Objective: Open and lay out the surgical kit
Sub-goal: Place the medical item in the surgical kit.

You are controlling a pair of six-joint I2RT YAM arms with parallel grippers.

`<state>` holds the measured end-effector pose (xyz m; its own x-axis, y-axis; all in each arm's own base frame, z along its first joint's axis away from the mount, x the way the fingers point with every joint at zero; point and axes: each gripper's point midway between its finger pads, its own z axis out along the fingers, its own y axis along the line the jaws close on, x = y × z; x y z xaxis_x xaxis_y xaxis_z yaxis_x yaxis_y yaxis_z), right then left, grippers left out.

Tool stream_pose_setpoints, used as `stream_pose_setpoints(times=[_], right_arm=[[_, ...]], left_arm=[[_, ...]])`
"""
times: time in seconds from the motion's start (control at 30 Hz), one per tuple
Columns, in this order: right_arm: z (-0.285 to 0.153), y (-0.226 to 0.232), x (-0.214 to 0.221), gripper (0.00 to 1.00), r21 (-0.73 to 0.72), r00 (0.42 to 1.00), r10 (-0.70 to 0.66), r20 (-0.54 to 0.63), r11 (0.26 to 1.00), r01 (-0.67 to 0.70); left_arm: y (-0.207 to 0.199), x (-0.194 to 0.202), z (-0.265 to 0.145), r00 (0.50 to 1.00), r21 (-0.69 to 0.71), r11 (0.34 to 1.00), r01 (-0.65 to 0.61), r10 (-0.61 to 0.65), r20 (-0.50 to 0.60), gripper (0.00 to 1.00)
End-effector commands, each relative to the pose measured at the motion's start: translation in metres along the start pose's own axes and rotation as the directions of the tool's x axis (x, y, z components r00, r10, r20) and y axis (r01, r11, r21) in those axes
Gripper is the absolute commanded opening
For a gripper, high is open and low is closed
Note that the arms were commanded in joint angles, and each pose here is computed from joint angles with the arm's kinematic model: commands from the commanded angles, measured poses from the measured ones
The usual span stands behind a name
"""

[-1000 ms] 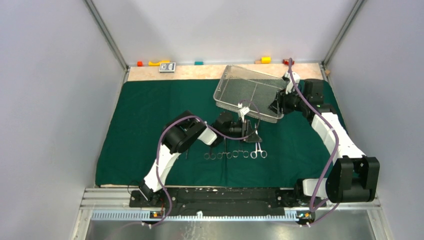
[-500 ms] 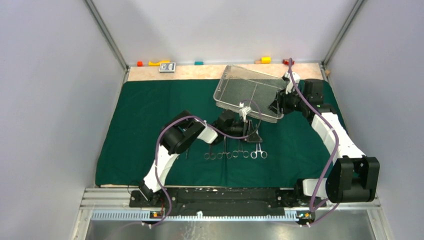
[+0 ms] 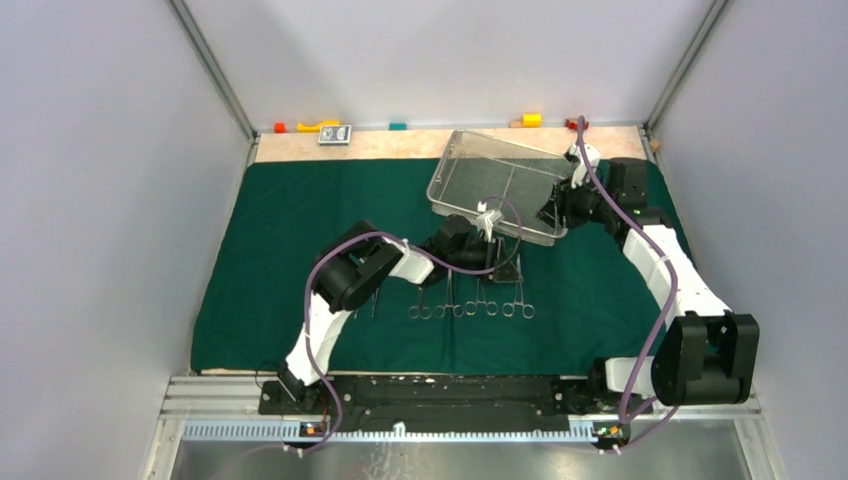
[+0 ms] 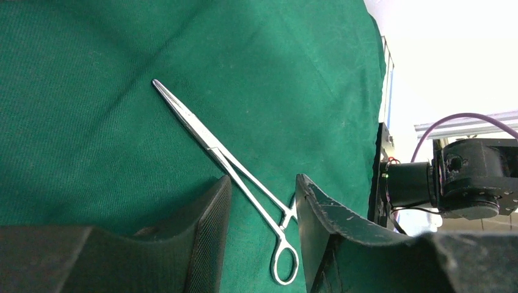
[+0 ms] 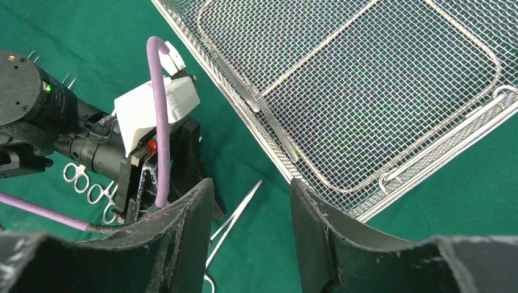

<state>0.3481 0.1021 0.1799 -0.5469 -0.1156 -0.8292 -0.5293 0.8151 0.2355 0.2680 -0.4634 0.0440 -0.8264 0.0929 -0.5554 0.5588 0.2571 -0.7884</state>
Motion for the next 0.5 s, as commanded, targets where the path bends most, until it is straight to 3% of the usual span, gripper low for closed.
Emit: stream_pose_setpoints(times=[0.0, 0.23, 0.47], right_arm=[[-0.003, -0.003, -0.010, 0.48, 0.011, 0.999, -0.028, 0.040, 1.000, 0.027], [-0.002, -0.017, -0.021, 0.48, 0.070, 0.999, -0.040, 0.036, 0.997, 0.037], [0.018, -0.059, -0.027, 0.48, 0.200, 0.997, -0.055, -0.058, 0.978, 0.065]], left_arm=[[-0.028, -0.023, -0.007, 0.996, 0.017, 0.997, -0.078, 0.077, 0.046, 0.49], [-0.049, -0.032, -0.016, 0.988, 0.008, 0.989, -0.145, 0.144, 0.054, 0.51], [-0.073, -0.054, -0.041, 0.933, -0.057, 0.934, -0.354, 0.357, 0.047, 0.55]])
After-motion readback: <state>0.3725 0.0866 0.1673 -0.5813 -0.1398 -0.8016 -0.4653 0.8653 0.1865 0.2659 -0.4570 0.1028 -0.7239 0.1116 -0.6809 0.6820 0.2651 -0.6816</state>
